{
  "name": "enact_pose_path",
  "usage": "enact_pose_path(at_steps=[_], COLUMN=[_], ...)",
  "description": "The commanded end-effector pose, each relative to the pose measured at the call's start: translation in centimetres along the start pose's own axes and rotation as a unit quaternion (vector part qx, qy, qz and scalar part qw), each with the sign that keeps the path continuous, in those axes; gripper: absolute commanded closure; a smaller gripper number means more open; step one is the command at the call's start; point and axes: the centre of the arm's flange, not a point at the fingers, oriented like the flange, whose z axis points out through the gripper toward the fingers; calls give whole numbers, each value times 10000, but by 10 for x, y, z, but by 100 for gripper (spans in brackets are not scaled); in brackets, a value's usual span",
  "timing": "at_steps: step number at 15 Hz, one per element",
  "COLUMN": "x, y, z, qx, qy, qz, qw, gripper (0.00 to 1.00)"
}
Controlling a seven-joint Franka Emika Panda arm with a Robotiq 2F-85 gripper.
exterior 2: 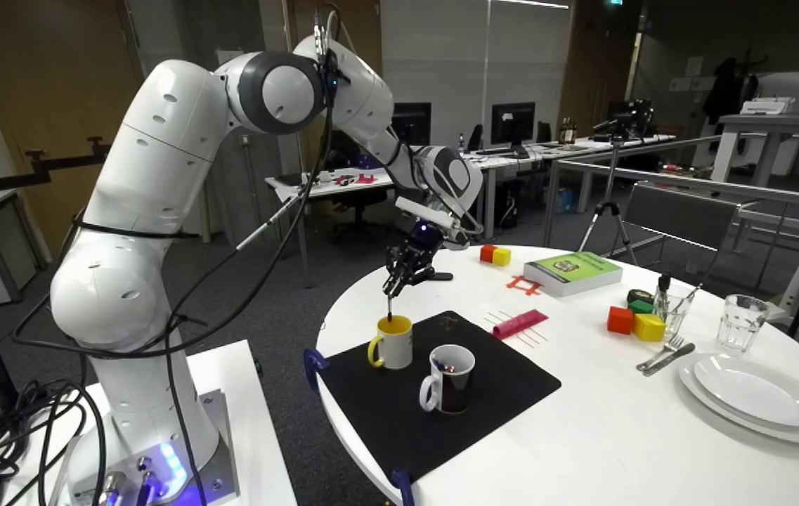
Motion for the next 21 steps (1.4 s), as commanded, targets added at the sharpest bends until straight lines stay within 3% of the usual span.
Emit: enact_pose_path(at_steps=[1, 16, 21], x=[5, 39, 52], y=[2, 21, 19], z=[7, 18, 24], qx=[-27, 38, 52], qy=[-94, 432, 386], qz=[57, 119, 78], qw=[9999, 9990, 9992], gripper=[97, 97, 97])
